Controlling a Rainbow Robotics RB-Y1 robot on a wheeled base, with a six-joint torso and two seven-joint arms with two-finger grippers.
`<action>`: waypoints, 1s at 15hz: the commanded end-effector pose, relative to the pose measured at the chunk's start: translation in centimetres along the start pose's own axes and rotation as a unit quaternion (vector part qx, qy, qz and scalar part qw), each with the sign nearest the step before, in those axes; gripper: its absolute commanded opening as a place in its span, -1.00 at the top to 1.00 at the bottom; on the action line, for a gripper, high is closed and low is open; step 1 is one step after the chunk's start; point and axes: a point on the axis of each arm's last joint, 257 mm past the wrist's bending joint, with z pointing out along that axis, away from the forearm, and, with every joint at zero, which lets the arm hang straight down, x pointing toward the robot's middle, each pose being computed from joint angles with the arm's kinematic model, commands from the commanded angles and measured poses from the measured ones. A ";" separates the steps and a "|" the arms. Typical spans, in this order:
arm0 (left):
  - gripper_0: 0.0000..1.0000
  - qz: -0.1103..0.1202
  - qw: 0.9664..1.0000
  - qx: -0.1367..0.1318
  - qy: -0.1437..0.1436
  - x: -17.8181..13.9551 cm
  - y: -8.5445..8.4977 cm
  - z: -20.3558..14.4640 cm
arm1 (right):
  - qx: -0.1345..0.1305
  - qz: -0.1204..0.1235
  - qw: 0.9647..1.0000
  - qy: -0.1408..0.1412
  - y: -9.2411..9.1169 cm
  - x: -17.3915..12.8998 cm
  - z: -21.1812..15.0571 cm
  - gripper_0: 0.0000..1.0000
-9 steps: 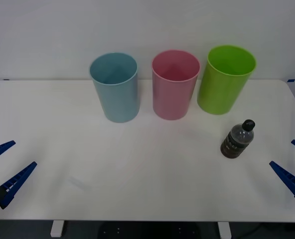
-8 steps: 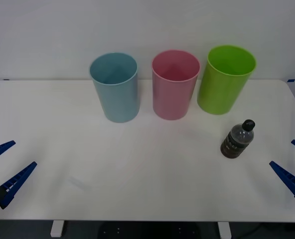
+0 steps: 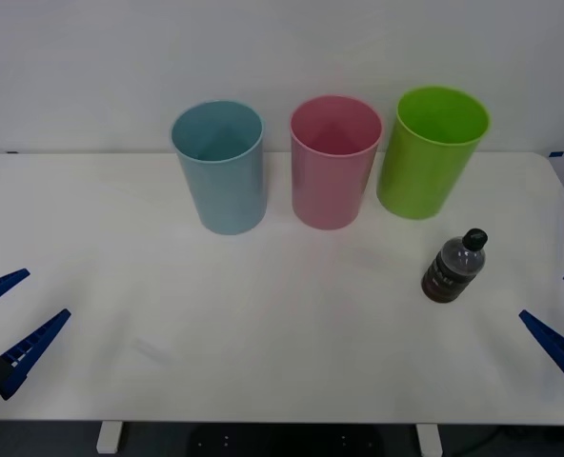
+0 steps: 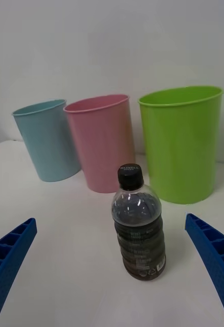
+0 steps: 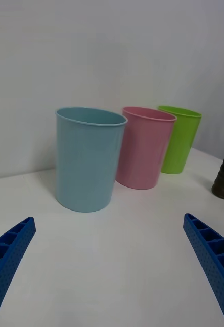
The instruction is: Grasp the object on the table and drop it into the matching bin: aluminum can to the light blue bin, PET bottle to the pink bin.
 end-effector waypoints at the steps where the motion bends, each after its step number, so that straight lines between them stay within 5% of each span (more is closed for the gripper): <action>1: -1.00 0.000 1.000 0.000 0.000 0.0 0.0 0.0 | 0.014 0.003 1.000 0.012 -0.5 1.5 0.4 -1.00; 3: -1.00 0.000 1.000 0.000 0.000 0.0 0.0 0.0 | 0.021 0.002 1.000 0.019 -1.1 2.7 0.3 -1.00; 7: -1.00 0.000 1.000 0.000 0.000 0.0 0.0 0.0 | 0.036 -0.061 0.997 0.034 -2.1 4.4 0.4 -1.00; 15: -1.00 0.000 1.000 0.000 0.000 0.0 0.0 0.0 | 0.032 -0.043 0.998 0.043 -2.3 8.1 3.0 -1.00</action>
